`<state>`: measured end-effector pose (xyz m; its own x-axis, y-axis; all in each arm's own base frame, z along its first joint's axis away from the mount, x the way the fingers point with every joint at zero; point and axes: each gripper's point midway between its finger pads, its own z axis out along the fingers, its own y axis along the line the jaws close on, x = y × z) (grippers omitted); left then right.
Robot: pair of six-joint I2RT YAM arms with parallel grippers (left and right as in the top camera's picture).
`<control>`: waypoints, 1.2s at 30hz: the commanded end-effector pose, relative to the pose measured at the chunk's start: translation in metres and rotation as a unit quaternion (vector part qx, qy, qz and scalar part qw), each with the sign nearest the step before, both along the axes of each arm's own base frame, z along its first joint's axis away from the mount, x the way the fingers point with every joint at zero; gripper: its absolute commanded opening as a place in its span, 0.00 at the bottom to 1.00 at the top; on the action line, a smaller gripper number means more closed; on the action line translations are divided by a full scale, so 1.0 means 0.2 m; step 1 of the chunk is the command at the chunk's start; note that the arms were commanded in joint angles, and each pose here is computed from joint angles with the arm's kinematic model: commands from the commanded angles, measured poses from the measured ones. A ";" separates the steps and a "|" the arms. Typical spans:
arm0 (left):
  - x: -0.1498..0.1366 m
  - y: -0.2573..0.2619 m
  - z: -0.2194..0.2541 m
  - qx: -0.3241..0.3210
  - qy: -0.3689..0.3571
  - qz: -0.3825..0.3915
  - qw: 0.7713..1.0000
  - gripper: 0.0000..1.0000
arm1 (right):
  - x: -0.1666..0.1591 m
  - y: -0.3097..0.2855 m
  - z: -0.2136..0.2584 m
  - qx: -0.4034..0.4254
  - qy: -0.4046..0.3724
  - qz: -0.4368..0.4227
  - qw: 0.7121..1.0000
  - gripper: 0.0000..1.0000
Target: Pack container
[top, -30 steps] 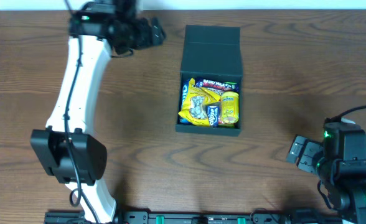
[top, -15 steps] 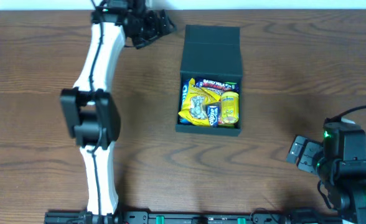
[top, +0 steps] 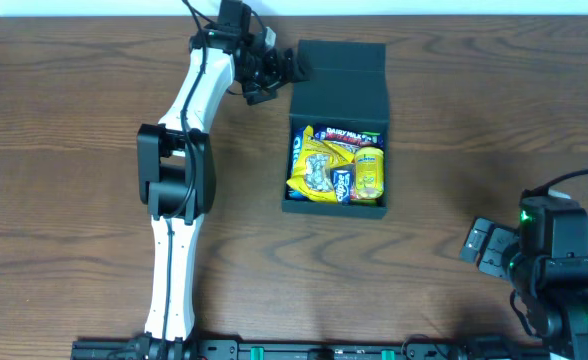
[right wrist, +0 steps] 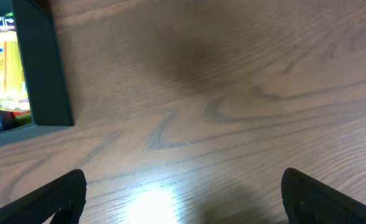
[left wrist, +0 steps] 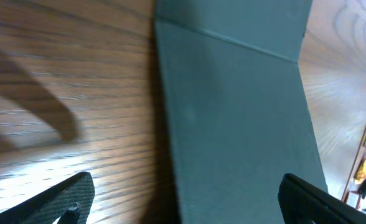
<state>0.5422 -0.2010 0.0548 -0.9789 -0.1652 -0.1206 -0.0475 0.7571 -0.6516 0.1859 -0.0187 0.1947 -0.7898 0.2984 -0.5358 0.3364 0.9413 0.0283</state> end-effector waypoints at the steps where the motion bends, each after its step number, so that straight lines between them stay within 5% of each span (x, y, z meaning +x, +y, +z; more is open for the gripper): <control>1: 0.01 -0.07 0.02 -0.007 -0.020 -0.026 0.999 0.95 | 0.00 -0.02 0.00 -0.005 -0.002 -0.010 1.000 0.99; 22: -0.12 -0.34 0.11 -0.082 -0.033 -0.113 0.990 0.95 | 0.00 -0.02 0.00 -0.005 -0.002 -0.010 1.000 0.99; 36: -0.22 -0.44 0.27 -0.175 -0.119 -0.234 0.949 0.95 | 0.00 -0.02 0.00 -0.005 -0.003 -0.010 1.000 0.99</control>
